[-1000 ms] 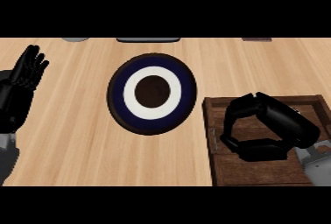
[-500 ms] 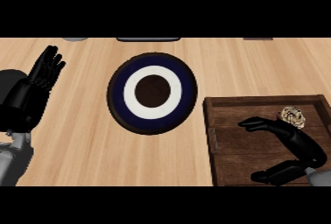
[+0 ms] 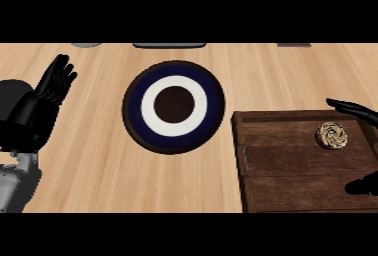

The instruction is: Pick the cupcake from the tray and place it in the plate

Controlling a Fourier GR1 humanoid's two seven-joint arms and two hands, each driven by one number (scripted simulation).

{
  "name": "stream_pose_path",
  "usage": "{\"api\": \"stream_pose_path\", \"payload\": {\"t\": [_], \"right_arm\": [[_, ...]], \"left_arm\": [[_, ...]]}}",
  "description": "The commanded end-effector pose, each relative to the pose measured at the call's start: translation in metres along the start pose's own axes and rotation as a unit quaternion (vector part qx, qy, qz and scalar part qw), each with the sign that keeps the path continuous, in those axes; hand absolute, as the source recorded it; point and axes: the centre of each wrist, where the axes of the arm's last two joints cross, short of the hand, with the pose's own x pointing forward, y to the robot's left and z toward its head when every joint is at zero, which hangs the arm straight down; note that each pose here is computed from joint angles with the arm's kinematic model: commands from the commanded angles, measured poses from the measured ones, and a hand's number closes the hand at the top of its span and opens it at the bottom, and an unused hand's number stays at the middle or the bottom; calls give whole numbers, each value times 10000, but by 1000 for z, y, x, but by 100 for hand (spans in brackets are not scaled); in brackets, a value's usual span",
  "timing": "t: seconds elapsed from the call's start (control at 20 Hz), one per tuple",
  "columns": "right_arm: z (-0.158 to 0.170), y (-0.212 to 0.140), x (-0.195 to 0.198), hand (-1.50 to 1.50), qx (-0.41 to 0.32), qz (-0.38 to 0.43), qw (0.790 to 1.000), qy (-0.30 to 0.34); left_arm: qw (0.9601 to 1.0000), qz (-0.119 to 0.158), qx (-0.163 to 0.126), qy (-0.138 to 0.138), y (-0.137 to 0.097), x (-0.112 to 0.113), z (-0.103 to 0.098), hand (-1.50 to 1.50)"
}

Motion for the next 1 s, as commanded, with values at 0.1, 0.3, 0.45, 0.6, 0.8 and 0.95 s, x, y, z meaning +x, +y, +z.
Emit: {"api": "stream_pose_path", "payload": {"t": [0.1,0.3,0.45,0.6,0.8,0.95], "right_arm": [[3,-52,39,-150,1113,1731,9683,1419],[-15,-69,66,-150,1808,2316,9341,2029],[-25,-33,50,-150,2355,2372,9105,2435],[-29,-24,52,-150,2580,2420,8994,2569],[-27,-15,24,-150,2574,2611,8901,2708],[-41,-18,20,-150,2416,2684,8895,2801]], "left_arm": [[10000,-24,48,76,7,-4,4,0],[9999,20,-119,72,4,9,-3,0],[9999,27,-88,-40,-4,-4,-7,0],[10000,9,-55,55,-12,4,-9,0],[10000,16,-81,9,-14,6,-20,0],[10000,-18,-80,-20,-18,-1,-2,0]]}}
